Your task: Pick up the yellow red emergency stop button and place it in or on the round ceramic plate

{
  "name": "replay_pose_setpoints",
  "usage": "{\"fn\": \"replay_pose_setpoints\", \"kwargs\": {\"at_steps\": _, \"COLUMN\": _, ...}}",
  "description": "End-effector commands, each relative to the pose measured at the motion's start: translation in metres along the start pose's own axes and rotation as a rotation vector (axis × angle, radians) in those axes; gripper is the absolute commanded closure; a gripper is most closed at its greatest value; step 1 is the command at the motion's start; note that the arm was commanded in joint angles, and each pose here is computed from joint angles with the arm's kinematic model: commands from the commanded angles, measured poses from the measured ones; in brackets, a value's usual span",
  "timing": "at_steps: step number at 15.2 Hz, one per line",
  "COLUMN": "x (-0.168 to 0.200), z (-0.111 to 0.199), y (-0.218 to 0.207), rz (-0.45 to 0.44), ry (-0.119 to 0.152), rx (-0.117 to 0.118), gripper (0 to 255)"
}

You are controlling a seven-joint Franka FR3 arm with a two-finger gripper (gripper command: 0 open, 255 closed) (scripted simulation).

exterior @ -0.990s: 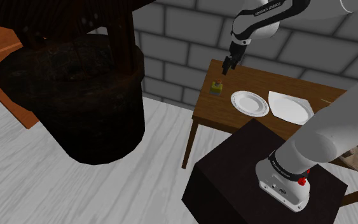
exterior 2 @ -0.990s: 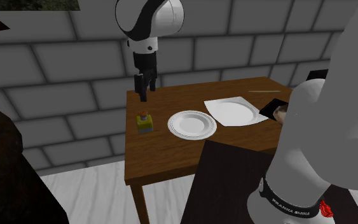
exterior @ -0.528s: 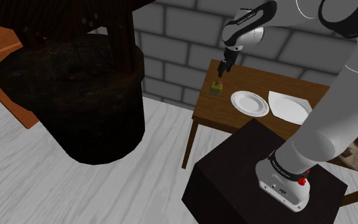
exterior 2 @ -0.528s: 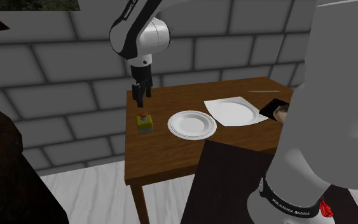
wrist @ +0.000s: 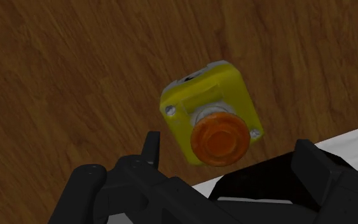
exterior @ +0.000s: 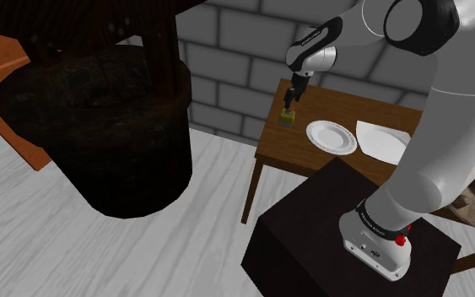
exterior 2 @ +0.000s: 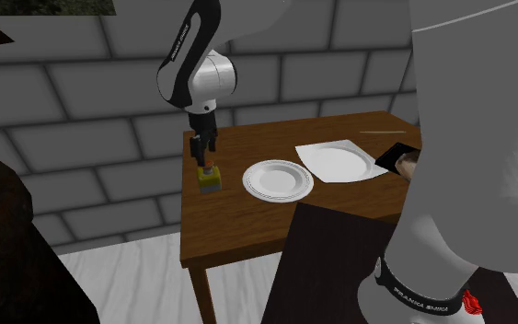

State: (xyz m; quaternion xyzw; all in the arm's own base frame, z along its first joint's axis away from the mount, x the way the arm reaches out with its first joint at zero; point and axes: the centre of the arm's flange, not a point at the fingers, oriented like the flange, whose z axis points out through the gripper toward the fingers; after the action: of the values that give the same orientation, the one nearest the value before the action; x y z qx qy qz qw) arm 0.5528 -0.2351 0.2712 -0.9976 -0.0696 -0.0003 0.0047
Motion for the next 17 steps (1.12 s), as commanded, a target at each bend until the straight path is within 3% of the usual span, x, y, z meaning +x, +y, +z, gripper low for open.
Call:
{"fn": "replay_pose_setpoints", "kwargs": {"at_steps": 1, "x": -0.0002, "z": 0.01, "y": 0.0003, "rz": 0.0, "ry": 0.0, "rx": 0.0, "gripper": 0}}
{"fn": "replay_pose_setpoints", "kwargs": {"at_steps": 10, "x": -0.0002, "z": 0.0182, "y": 0.0003, "rz": 0.0, "ry": 0.0, "rx": 0.0, "gripper": 0}}
{"fn": "replay_pose_setpoints", "kwargs": {"at_steps": 11, "x": -0.0002, "z": 0.0182, "y": 0.0003, "rz": 0.0, "ry": 0.0, "rx": 0.0, "gripper": 255}}
{"fn": "replay_pose_setpoints", "kwargs": {"at_steps": 17, "x": -0.0001, "z": 0.0176, "y": 0.0005, "rz": 0.0, "ry": 0.0, "rx": 0.0, "gripper": 255}}
